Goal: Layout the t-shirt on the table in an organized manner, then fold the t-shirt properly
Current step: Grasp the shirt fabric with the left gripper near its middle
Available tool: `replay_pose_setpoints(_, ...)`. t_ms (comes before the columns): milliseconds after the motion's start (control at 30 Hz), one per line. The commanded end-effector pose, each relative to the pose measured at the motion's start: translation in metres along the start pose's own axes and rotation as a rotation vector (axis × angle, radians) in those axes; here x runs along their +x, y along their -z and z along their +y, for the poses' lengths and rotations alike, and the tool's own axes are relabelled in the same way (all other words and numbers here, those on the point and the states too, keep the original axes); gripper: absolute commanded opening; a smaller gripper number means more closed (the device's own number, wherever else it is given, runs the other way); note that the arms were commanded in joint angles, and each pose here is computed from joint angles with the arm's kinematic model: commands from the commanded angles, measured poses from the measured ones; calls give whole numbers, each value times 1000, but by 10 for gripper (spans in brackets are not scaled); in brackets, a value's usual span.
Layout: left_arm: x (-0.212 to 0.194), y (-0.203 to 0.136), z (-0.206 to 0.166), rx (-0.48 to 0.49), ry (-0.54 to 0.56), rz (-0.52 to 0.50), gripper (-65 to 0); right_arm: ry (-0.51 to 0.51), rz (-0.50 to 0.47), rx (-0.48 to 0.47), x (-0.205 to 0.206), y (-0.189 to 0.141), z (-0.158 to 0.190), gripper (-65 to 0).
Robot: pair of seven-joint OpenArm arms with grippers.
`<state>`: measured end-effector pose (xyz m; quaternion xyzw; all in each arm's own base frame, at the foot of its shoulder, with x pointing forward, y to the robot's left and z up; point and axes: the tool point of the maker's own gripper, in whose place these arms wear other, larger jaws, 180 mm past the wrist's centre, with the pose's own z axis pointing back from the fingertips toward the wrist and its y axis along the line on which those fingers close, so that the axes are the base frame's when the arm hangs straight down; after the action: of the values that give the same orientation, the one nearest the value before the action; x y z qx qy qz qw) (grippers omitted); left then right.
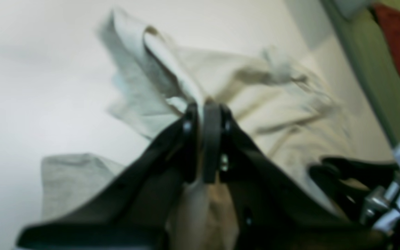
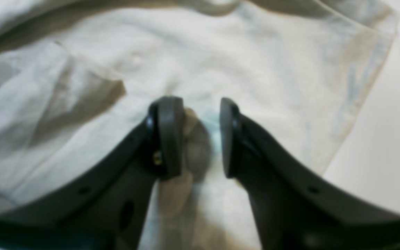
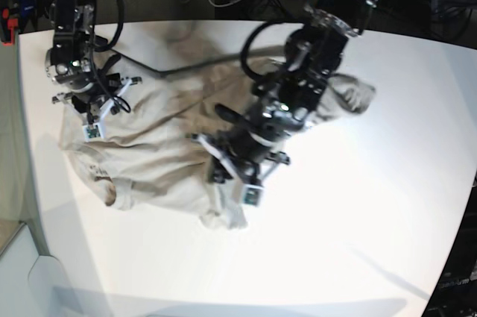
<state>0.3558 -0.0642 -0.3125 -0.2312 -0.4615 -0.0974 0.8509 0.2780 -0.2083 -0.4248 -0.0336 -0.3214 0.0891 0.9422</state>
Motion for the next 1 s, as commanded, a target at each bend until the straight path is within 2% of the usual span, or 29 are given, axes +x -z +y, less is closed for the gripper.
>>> replay_pose_setpoints(0, 14, 3, -12, -19, 26, -44, -650, -22, -7, -4, 5, -2, -4, -453)
replay_pose_setpoints(167, -24, 14, -41, -61, 123, 45, -650, -27, -6, -8, 5, -3, -6, -453)
replay_pose_setpoints(300, -45, 16, -50, -84, 171, 100, -649, -27, -5, -8, 5, -3, -6, -453)
replay_pose_setpoints(367, -51, 15, -46, -80, 182, 118, -628, -26, -6, -7, 5, -3, -5, -454)
replay_pose_setpoints(467, -62, 11, -41, -77, 191, 178, -532, -24, -8, -6, 5, -3, -5, -455)
replay_pose_setpoints(533, -65, 9, -42, -79, 194, 206, -442, -24, -8, -6, 5, -3, -5, -456)
replay_pose_setpoints(633, -58, -2, -37, -77, 205, 184, -317, -23, -8, -5, 5, -2, -4, -456)
replay_pose_setpoints(767, -24, -21, -29, -69, 188, 57, -142, -22, -9, -4, 5, -2, -3, -456)
replay_pose_setpoints(833, -12, -26, -9, -19, 145, 23, -102, -20, -10, -2, 5, -2, -3, -456)
replay_pose_setpoints(900, 0, -27, 24, 61, 88, -1, -98, -18, -10, 0, 6, -2, -3, -456)
replay_pose_setpoints(967, -4, -23, 59, 142, 28, 16, -97, -18, -10, 0, 6, -2, -3, -456)
